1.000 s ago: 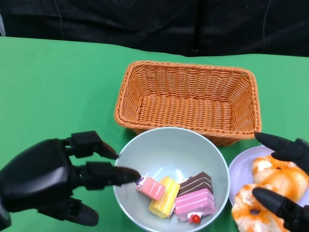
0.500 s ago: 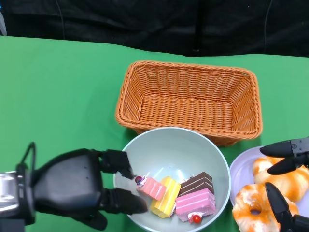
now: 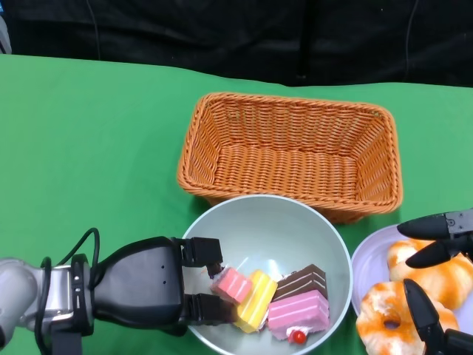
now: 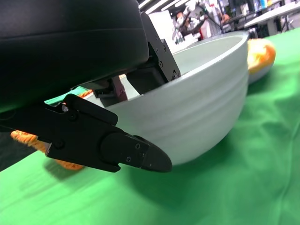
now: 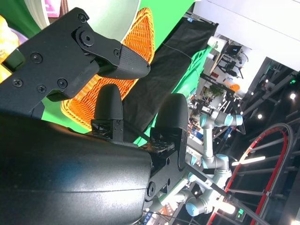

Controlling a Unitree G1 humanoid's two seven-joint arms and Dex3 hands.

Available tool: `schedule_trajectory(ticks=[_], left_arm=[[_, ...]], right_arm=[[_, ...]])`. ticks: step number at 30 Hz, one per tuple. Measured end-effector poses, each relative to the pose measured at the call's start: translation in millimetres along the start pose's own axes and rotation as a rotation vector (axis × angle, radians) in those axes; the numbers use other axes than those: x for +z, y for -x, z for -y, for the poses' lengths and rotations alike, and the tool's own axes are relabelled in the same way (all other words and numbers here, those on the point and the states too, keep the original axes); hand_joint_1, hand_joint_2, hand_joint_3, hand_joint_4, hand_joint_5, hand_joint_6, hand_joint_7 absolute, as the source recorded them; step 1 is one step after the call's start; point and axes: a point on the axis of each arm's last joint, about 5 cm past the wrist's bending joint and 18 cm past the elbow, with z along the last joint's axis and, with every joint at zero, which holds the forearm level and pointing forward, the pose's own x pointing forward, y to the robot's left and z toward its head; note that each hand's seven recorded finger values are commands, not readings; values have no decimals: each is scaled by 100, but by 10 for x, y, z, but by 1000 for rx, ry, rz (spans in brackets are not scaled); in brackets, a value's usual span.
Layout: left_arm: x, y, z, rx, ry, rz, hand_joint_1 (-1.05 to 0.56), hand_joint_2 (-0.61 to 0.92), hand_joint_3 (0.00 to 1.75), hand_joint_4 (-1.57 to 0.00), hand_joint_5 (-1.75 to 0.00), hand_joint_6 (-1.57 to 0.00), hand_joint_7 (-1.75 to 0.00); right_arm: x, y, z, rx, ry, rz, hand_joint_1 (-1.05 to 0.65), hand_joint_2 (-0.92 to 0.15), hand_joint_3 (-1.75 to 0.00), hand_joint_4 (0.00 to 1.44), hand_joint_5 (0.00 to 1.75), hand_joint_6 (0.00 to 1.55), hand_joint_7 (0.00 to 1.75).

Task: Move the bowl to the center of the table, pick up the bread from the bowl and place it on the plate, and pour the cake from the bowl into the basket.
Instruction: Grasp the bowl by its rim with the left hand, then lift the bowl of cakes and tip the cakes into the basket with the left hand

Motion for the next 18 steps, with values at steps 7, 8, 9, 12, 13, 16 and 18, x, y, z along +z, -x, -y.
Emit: schedule_trajectory(ticks=[7, 8, 9, 12, 13, 16, 18], left_arm=[[-57, -3, 121, 52, -30, 36, -39, 79, 0, -72, -156, -118, -26], [-55, 9, 144, 62, -40, 52, -39, 78, 0, -73, -162, -117, -32], [-49, 18, 169, 79, -47, 67, -38, 78, 0, -73, -168, -111, -46], [-66, 42, 201, 133, -69, 102, -38, 79, 0, -77, -174, -97, -81], [-72, 48, 207, 145, -72, 108, -38, 79, 0, -78, -174, -96, -83], [-79, 63, 219, 188, -78, 118, -38, 86, 2, -83, -175, -84, -117], [-79, 69, 222, 219, -78, 118, -37, 89, 3, -86, -175, -82, -129]], right_arm=[[2, -5, -1, -16, -1, 17, -20, -40, -113, 37, 151, 23, 131], [0, -6, -2, -18, -2, 19, -21, -40, -113, 37, 151, 23, 131], [-2, -6, -4, -20, -2, 20, -21, -40, -113, 37, 151, 23, 131], [-6, -4, -7, -21, -4, 20, -22, -41, -113, 37, 151, 23, 131], [-7, -3, -8, -21, -4, 19, -22, -41, -113, 37, 151, 23, 131], [-13, -1, -10, -21, -4, 19, -22, -41, -113, 38, 151, 23, 131], [-13, -2, -13, -23, -1, 19, -23, -41, -113, 38, 151, 23, 131]])
